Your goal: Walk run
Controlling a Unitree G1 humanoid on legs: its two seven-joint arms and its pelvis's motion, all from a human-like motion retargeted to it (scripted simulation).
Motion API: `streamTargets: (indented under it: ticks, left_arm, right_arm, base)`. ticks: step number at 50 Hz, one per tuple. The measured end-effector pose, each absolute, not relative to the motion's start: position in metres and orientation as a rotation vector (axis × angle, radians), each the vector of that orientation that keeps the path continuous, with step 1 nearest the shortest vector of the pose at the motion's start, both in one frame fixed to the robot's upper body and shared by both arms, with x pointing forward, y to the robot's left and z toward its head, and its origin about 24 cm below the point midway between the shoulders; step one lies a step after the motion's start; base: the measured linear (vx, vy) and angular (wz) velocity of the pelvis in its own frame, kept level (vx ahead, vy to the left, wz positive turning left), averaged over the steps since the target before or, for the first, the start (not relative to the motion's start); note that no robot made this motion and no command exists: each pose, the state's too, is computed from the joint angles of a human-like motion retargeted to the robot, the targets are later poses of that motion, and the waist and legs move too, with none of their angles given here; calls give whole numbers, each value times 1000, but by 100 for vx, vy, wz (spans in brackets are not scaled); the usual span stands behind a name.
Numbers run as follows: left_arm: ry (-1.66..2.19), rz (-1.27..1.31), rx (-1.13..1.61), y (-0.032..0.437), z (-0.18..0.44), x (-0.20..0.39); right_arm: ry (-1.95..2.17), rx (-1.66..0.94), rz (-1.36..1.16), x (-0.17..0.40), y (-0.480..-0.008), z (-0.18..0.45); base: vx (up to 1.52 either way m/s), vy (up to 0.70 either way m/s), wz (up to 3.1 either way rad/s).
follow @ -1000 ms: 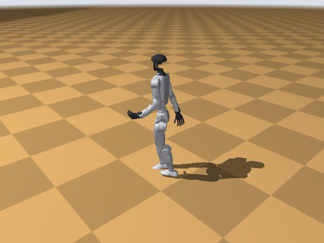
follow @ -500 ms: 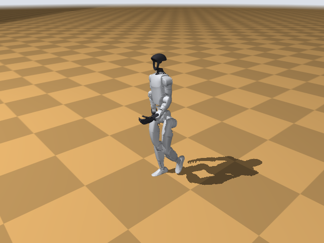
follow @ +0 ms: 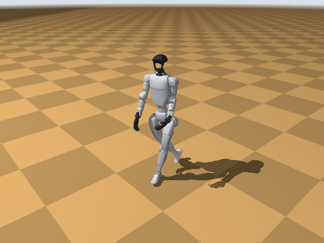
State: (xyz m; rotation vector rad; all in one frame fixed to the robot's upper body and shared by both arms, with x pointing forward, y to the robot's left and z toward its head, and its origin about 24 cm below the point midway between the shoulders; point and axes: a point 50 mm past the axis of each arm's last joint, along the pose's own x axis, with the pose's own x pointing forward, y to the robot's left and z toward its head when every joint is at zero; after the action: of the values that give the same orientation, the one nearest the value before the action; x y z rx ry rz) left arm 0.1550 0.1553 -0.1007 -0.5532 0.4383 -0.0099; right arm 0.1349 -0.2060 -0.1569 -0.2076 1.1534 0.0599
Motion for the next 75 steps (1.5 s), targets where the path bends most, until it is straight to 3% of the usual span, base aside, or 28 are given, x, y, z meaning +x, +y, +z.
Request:
streamTargets:
  ticks: [15, 25, 32, 39, 47, 54, 58, 64, 75]
  left_arm:
    - [269, -153, -498, 156, -69, 201]
    - [294, -127, -484, 162, -73, 194]
    - [426, -41, -554, 153, -99, 157]
    - [428, -19, -568, 148, -100, 157]
    - [364, -128, -518, 149, -88, 170]
    - [357, -157, -505, 144, -86, 175]
    - [393, -143, -501, 145, -91, 169]
    - [417, -105, -521, 154, -97, 163]
    - [270, -209, -431, 152, -67, 205]
  right_arm:
    - [1847, 24, 127, -111, -195, -160]
    - [2041, 250, 127, -172, -176, -137]
    - [1932, 223, 44, -130, -185, -154]
    - [1580, -37, -4, 16, -210, -174]
    - [1046, -307, -19, 183, -229, -134]
    - [827, -365, -70, 229, -238, -104]
    - [974, -323, -41, 189, -233, -129]
    - [1435, -266, 138, 57, -213, -172]
    - [1949, 52, 143, -142, -187, -151]
  base:
    - [77, -26, 105]
    - [80, -54, 52]
    - [91, -70, 19]
    - [79, -56, -36]
    - [80, -41, -64]
    - [104, -33, -42]
    - [106, -23, -57]
    - [126, -20, 9]
    - [93, -22, 77]
